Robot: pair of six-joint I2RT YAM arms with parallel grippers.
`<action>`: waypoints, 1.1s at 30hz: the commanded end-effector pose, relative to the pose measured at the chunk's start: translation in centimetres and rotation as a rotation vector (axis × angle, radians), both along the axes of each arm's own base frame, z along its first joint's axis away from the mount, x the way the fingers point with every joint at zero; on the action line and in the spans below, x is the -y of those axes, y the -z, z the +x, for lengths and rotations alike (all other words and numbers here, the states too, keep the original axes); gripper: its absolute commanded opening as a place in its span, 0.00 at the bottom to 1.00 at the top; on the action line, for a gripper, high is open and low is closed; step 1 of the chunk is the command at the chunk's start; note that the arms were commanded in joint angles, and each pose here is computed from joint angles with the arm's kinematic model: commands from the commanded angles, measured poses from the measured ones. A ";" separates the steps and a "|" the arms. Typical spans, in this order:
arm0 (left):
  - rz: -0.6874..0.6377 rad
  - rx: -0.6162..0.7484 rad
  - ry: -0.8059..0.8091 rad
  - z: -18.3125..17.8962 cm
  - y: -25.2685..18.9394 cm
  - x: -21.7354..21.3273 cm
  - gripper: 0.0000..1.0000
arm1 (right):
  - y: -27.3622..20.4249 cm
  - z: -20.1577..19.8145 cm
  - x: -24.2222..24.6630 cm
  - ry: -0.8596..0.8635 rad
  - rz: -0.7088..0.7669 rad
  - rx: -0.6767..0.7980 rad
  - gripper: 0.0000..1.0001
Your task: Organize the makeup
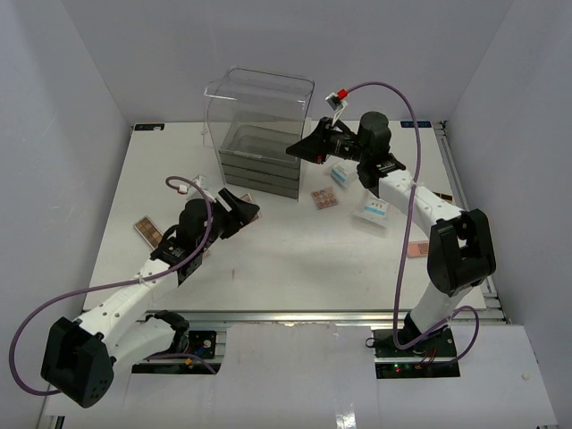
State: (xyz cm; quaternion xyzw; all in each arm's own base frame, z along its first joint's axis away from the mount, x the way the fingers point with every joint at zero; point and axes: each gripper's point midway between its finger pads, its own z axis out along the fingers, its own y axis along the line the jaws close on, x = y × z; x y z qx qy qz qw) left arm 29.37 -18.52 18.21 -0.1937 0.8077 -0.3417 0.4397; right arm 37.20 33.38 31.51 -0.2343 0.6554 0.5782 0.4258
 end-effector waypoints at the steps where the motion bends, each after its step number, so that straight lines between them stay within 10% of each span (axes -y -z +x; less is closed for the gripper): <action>1: -0.206 0.180 -0.019 0.9 -4.7 0.9 0.11 | -5.7 -2.0 0.4 -0.054 0.081 0.120 0.15; 33: -0.557 0.314 -0.107 13.0 -9.7 3.0 0.12 | -10.1 -2.9 0.2 -0.111 0.194 0.093 0.12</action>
